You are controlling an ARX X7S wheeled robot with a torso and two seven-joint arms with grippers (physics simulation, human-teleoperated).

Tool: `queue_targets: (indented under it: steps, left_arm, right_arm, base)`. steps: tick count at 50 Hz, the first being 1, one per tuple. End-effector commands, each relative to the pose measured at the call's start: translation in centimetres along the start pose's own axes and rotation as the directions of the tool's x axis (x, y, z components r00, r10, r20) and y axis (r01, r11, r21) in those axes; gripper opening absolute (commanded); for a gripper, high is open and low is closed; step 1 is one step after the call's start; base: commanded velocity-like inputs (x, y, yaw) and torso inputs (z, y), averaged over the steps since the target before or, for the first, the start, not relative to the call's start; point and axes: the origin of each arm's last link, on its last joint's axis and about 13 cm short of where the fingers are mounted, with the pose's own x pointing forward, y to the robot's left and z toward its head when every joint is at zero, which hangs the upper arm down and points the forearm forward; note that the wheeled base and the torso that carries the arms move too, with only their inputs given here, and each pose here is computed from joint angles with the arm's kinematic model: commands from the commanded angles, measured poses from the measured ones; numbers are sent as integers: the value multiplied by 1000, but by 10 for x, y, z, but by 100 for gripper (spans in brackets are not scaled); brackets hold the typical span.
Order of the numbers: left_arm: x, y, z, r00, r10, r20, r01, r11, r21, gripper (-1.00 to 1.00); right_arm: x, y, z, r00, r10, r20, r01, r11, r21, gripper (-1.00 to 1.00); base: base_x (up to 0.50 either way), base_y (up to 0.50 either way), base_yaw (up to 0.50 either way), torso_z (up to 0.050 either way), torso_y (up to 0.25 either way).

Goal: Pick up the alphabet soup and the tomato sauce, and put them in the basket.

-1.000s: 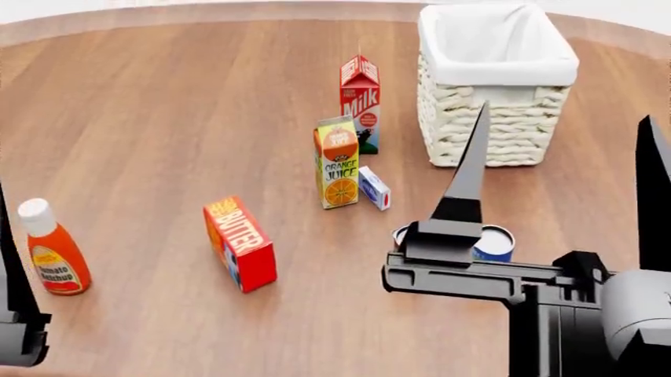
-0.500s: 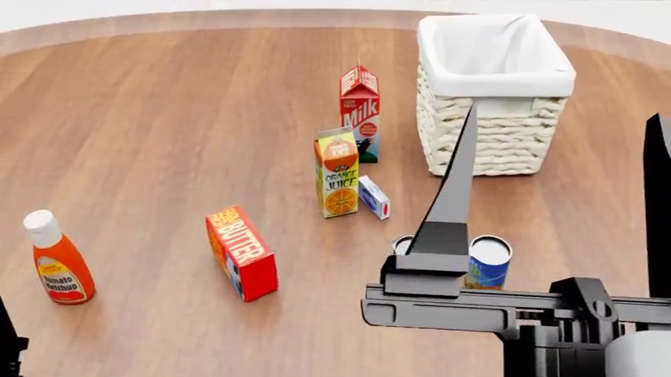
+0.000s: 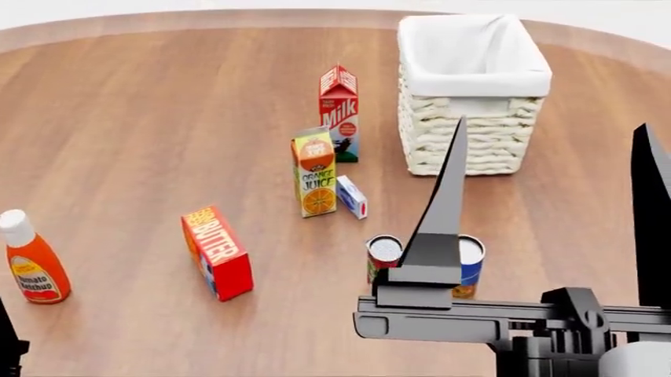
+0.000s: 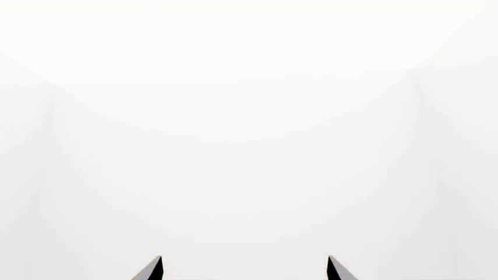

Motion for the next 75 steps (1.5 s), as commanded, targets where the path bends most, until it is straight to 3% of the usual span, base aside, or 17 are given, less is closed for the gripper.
queue_targets:
  steps: [1, 23, 75]
  left_arm:
    - [-3, 1, -2, 1000, 9, -29, -9, 1000, 3, 100]
    - [-5, 0, -2, 1000, 9, -29, -8, 1000, 5, 100]
    - [-5, -1, -2, 999, 9, -30, -9, 1000, 7, 100]
  right_arm:
    - [-3, 0, -4, 1000, 2, -9, -2, 1000, 1, 100]
    - [-3, 1, -4, 1000, -1, -14, 0, 1000, -20, 100]
    - [-6, 1, -10, 1000, 1, -21, -2, 1000, -20, 100]
  base:
    - [0, -289, 0, 0, 0]
    - [48, -127, 0, 0, 0]
    - [423, 0, 0, 0, 0]
